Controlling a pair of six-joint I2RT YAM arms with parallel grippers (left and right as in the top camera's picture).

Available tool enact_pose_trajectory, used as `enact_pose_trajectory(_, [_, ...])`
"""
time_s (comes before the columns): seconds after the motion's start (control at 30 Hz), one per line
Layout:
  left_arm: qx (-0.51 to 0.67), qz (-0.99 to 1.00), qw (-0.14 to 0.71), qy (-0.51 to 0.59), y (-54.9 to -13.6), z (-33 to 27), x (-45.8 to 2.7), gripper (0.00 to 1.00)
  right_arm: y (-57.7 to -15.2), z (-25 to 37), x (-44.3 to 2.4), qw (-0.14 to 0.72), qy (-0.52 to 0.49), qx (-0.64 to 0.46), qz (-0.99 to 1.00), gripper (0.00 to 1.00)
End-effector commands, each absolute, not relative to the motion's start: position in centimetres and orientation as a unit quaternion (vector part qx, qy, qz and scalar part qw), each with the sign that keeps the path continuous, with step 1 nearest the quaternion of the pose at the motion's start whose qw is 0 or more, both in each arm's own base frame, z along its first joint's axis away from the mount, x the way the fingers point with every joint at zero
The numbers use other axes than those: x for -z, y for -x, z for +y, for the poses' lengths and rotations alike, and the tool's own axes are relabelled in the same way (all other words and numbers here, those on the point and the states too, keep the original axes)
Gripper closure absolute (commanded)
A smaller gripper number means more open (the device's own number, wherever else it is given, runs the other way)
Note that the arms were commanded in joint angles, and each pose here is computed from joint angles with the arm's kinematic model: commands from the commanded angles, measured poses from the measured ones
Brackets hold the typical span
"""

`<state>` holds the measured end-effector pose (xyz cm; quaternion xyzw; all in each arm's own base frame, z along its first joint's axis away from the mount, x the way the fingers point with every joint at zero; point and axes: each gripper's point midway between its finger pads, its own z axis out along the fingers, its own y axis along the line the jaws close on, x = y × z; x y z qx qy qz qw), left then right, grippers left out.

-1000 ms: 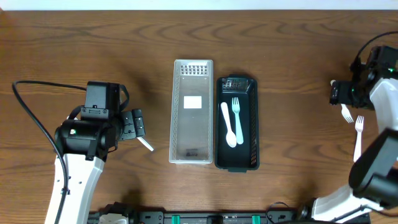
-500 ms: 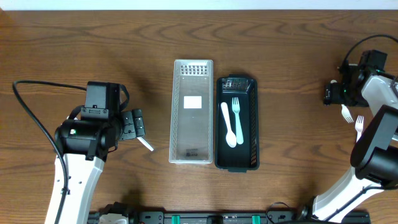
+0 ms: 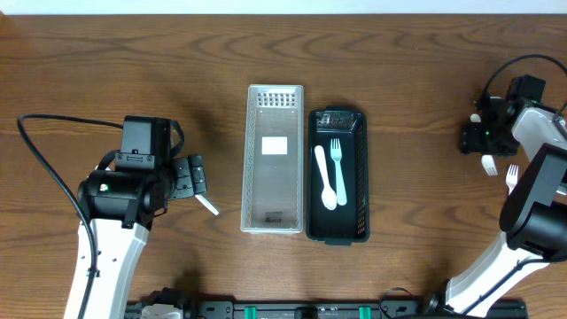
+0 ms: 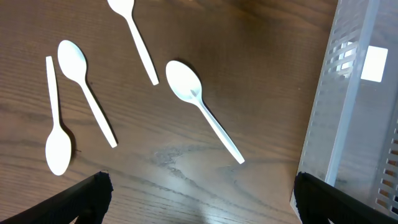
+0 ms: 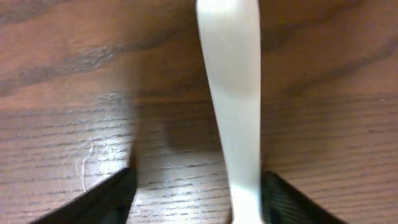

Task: Pack container
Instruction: 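Return the right gripper and grasp another white utensil, then drop the held utensil into the black basket, open right gripper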

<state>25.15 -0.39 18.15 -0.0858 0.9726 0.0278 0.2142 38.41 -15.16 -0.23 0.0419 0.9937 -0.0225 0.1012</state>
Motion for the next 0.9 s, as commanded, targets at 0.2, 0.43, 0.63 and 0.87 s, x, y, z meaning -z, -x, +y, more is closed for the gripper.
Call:
enact_pose_trajectory(0.2, [-0.035,0.971,0.218,0.095,-25.3,-0.1,-18.4,0.05,-37.0,-15.5,1.7,0.068,-0.051,0.018,0.996,0.68])
enact_pose_trajectory(0.43, [-0.035,0.971,0.218,0.095,-25.3,-0.1,-18.4,0.05,-37.1,-15.6,1.7,0.072,-0.075,0.018,0.994,0.84])
enact_pose_trajectory(0.63, [-0.035,0.971,0.218,0.095,-25.3,-0.1,-18.4,0.04,-37.2,-15.4,1.6,0.073,-0.082,0.017,0.994,0.91])
enact_pose_trajectory(0.87, [-0.035,0.971,0.218,0.095,-25.3,-0.1,-18.4,0.04,-39.2,-12.9,-2.6,0.122,-0.076,0.024,0.989,0.91])
